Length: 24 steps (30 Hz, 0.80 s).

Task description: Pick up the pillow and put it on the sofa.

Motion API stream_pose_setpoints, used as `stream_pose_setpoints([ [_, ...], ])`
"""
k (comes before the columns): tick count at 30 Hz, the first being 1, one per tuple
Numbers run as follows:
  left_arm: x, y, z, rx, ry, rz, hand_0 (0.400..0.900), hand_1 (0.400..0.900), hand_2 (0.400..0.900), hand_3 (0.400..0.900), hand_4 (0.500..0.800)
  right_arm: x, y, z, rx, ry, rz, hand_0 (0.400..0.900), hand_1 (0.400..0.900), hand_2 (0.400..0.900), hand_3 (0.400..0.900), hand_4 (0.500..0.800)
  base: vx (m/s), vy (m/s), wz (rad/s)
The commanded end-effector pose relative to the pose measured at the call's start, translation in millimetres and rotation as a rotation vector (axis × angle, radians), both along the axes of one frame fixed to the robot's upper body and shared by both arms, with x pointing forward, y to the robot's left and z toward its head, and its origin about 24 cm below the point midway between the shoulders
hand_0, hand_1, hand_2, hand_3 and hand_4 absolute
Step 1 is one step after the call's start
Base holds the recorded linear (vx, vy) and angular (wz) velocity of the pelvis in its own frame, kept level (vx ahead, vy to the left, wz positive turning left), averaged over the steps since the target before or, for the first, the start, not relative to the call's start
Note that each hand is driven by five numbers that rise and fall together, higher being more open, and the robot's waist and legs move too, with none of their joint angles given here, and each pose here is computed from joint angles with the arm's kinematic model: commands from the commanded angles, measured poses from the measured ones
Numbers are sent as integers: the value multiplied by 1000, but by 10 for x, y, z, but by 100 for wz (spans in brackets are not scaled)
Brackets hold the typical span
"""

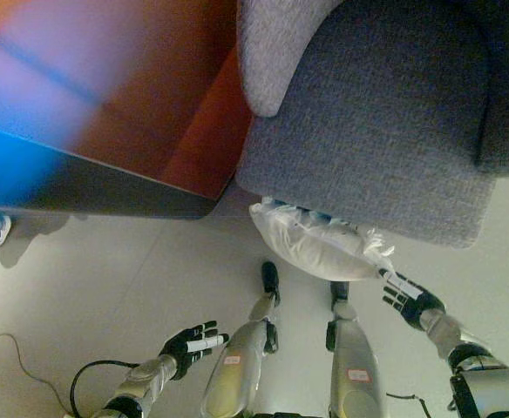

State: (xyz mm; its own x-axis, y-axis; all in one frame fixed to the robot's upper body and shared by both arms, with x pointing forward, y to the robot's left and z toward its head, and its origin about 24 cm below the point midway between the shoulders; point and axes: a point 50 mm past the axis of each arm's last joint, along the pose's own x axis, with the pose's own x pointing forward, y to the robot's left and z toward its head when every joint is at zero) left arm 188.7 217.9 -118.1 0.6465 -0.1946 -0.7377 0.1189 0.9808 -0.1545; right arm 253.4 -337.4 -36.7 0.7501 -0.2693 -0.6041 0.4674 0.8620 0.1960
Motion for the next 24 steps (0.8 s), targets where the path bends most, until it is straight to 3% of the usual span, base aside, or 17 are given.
stream_pose_setpoints([
  [1,-85,171,-3,11,20,69,900,900,900,900,800,-15,-296,233,-53,-63,-46,900,900,900,900,800,-42,5,9],
  [13,12,-8,99,-77,-91,101,900,900,900,900,800,386,-505,973,-167,-281,-9,900,900,900,900,800,-49,18,4],
  [24,-26,-164,69,-92,-109,121,900,900,900,900,800,702,-443,1524,-210,-456,52,900,900,900,900,800,-4,9,1],
])
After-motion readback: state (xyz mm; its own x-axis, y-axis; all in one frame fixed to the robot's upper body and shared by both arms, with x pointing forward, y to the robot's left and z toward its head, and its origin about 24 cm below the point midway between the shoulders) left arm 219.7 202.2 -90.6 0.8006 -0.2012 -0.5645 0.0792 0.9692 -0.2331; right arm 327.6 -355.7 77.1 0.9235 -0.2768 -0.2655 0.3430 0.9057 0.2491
